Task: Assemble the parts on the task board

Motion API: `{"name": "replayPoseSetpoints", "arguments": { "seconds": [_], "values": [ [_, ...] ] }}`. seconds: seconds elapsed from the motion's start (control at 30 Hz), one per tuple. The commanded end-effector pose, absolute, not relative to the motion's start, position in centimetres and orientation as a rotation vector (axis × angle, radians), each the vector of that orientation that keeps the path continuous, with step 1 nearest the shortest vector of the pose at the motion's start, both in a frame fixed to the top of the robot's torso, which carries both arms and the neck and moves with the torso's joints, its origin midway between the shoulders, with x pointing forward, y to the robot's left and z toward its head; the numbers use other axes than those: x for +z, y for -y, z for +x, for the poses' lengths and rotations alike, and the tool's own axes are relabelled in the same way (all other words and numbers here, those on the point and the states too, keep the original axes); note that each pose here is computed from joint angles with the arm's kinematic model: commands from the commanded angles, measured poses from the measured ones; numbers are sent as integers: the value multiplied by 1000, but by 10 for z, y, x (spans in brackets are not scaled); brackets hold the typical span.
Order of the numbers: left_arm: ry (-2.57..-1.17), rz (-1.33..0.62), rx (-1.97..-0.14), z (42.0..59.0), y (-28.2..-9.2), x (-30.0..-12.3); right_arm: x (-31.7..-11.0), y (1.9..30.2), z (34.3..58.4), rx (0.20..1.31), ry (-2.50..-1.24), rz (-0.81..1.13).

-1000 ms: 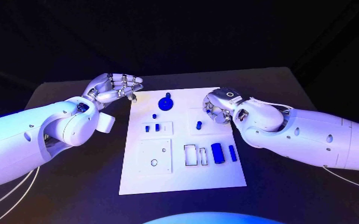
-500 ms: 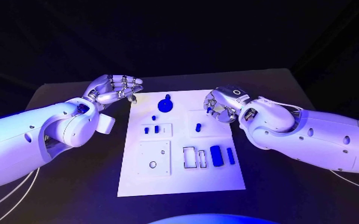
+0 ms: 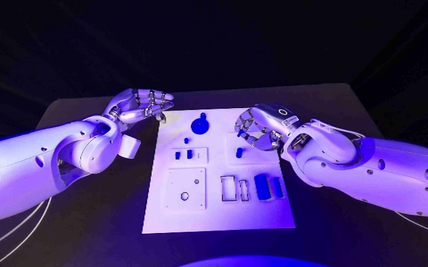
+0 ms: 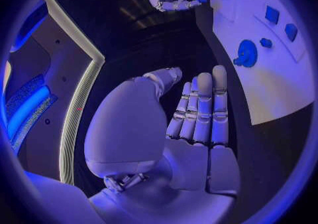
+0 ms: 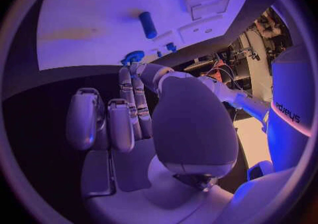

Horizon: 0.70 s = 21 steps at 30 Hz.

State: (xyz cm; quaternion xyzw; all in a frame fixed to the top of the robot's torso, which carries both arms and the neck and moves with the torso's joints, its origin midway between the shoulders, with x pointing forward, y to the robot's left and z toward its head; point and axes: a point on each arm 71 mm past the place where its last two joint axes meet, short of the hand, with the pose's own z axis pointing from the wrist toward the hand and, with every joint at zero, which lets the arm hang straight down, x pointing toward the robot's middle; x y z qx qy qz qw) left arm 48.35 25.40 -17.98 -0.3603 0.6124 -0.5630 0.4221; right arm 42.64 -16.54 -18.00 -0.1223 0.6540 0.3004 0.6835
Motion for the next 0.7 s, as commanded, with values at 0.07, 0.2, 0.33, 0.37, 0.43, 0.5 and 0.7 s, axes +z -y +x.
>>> {"name": "replayPoseSetpoints", "arguments": {
  "seconds": [0.07, 0.2, 0.33, 0.37, 0.43, 0.5, 0.7],
  "values": [
    [-1534, -892, -1427, 483, -251, -179, -178, 145, 415, 769, -1461, -293],
    [-1533, -892, -1428, 483, -250, -179, -182, 128, 407, 812, -1473, -318],
    [-1532, -891, -1430, 483, -249, -179, -191, 111, 400, 845, -1501, -352],
    [-1532, -891, -1430, 483, -249, -179, -195, 106, 399, 850, -1517, -366],
    [-1531, -891, -1431, 483, -248, -179, -201, 100, 397, 854, -1539, -384],
    [-1531, -891, -1431, 483, -248, -179, -208, 93, 395, 857, -1563, -402],
    [-1534, -889, -1435, 483, -245, -179, -223, 78, 390, 857, -1614, -437]
  ]
}}
